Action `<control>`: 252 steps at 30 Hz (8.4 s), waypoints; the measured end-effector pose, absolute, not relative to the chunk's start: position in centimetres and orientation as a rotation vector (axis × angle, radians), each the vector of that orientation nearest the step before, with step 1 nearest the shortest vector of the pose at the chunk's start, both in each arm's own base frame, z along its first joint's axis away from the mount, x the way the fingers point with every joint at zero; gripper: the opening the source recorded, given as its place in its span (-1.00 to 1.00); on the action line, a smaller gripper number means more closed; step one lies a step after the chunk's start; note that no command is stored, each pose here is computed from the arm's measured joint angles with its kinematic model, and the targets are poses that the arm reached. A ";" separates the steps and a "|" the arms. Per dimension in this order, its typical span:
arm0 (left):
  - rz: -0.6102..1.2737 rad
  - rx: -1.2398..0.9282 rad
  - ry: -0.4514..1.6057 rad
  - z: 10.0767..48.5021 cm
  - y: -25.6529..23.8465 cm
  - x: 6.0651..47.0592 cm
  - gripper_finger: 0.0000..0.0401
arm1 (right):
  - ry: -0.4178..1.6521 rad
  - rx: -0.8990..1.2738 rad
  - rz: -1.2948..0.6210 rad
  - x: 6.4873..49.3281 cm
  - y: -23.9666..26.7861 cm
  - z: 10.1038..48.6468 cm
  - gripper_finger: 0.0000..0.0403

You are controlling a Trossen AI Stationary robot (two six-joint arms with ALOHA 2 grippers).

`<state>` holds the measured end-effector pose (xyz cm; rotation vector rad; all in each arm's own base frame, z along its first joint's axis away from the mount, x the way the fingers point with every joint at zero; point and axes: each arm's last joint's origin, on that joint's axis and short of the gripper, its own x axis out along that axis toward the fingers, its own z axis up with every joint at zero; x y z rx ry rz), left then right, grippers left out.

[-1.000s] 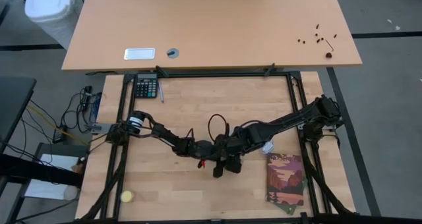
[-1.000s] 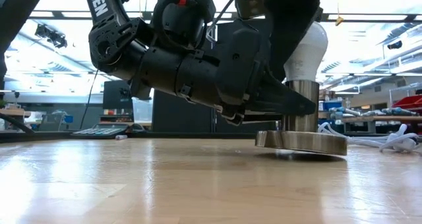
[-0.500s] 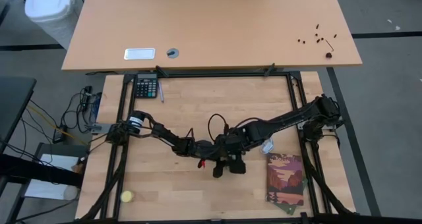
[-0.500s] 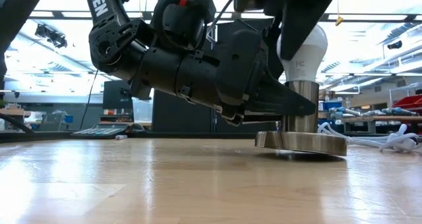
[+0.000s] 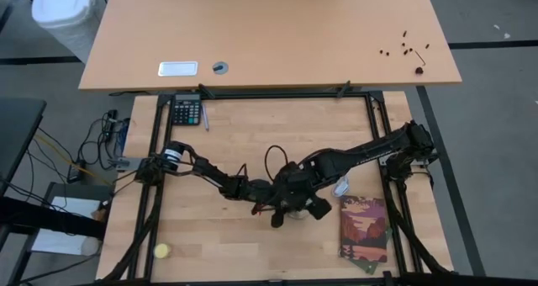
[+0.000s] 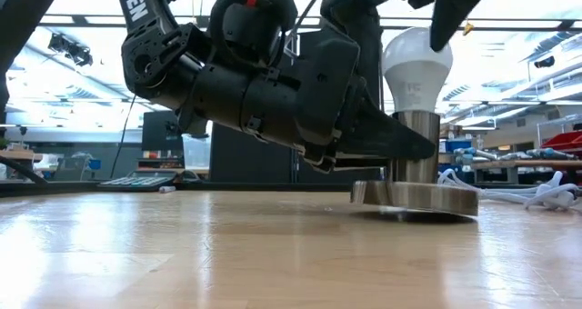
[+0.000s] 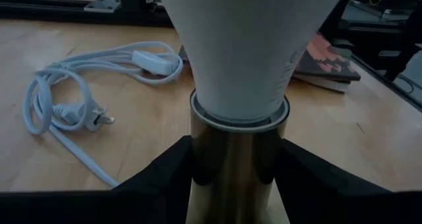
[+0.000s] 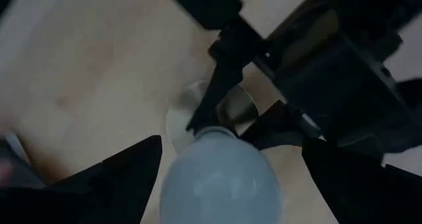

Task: Screw lightbulb
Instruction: Insert the lightbulb into the lamp socket

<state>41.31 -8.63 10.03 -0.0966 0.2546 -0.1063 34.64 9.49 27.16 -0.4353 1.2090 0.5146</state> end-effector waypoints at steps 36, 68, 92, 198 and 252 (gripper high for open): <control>-0.099 -0.100 0.256 9.9 -8.6 41.3 -0.06 | 0.994 -1.111 1.008 34.1 10.0 23.2 0.85; -0.113 -0.099 0.256 9.9 -8.6 41.3 -0.06 | 1.150 -0.787 0.732 34.2 9.4 23.2 0.31; -0.126 -0.104 0.255 10.0 -8.7 41.3 -0.06 | 1.266 -0.231 0.357 33.9 11.1 23.2 0.31; -0.115 -0.098 0.271 9.8 -8.6 41.3 -0.06 | 1.200 -0.702 0.579 33.7 11.8 25.2 0.64; -0.116 -0.100 0.270 9.8 -8.6 41.3 -0.06 | 1.247 -0.274 0.357 34.4 9.8 23.3 0.29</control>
